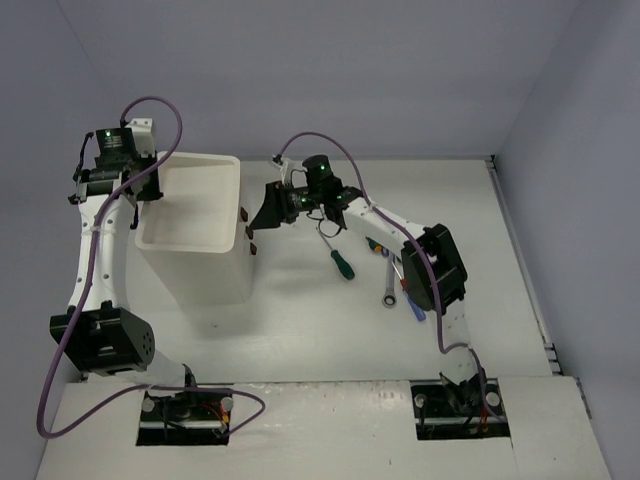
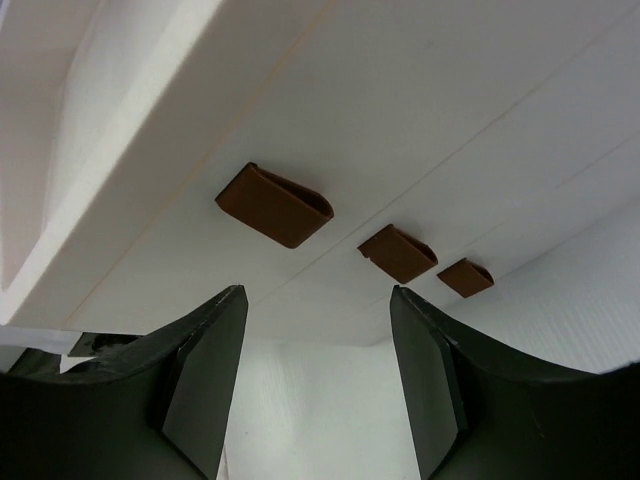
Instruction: Sort the tools into containers
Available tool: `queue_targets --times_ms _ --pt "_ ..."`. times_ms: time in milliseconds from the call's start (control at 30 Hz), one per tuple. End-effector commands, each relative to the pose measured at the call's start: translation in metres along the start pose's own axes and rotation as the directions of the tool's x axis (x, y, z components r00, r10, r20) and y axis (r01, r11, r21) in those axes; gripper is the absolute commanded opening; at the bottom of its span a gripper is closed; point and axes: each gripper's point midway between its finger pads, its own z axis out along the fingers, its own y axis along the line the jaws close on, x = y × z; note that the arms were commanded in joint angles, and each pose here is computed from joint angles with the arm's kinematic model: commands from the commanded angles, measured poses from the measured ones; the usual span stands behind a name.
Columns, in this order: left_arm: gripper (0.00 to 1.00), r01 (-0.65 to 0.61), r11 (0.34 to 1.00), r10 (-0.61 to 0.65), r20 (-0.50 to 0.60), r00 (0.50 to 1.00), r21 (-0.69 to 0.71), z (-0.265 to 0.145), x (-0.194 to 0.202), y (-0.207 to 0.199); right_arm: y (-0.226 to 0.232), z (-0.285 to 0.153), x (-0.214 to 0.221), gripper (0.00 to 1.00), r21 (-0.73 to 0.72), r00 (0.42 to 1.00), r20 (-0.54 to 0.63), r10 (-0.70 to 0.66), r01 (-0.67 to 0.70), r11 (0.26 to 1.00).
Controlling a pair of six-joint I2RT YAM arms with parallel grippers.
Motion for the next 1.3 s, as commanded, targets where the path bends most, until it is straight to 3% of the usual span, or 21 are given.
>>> queue_targets --times_ms 0,500,767,1133,1233,1267 --pt "0.0 0.005 0.995 -0.011 0.06 0.998 0.104 -0.015 -0.015 -0.024 0.04 -0.008 -0.048 0.57 -0.141 0.975 0.098 -0.2 0.212 0.967" --pt "0.0 -0.028 0.992 0.02 0.06 0.998 0.122 -0.012 -0.015 -0.027 0.045 0.007 -0.051 0.58 -0.234 0.972 0.09 -0.216 0.232 0.944" --pt "0.0 -0.027 0.992 0.02 0.055 0.998 0.127 -0.01 -0.014 -0.028 0.046 0.014 -0.052 0.51 -0.247 0.973 0.095 -0.211 0.229 0.942" --pt "0.0 -0.033 0.991 0.026 0.057 0.998 0.13 -0.011 -0.014 -0.028 0.057 0.009 -0.067 0.21 -0.252 0.964 0.13 -0.231 0.258 0.933" --pt "0.0 -0.037 0.991 0.029 0.059 0.998 0.125 -0.012 -0.014 -0.027 0.06 0.005 -0.069 0.02 -0.25 0.962 0.135 -0.236 0.264 0.932" --pt "0.0 -0.036 0.992 0.029 0.058 0.998 0.125 -0.011 -0.014 -0.027 0.06 0.002 -0.07 0.01 -0.243 0.961 0.14 -0.237 0.265 0.933"
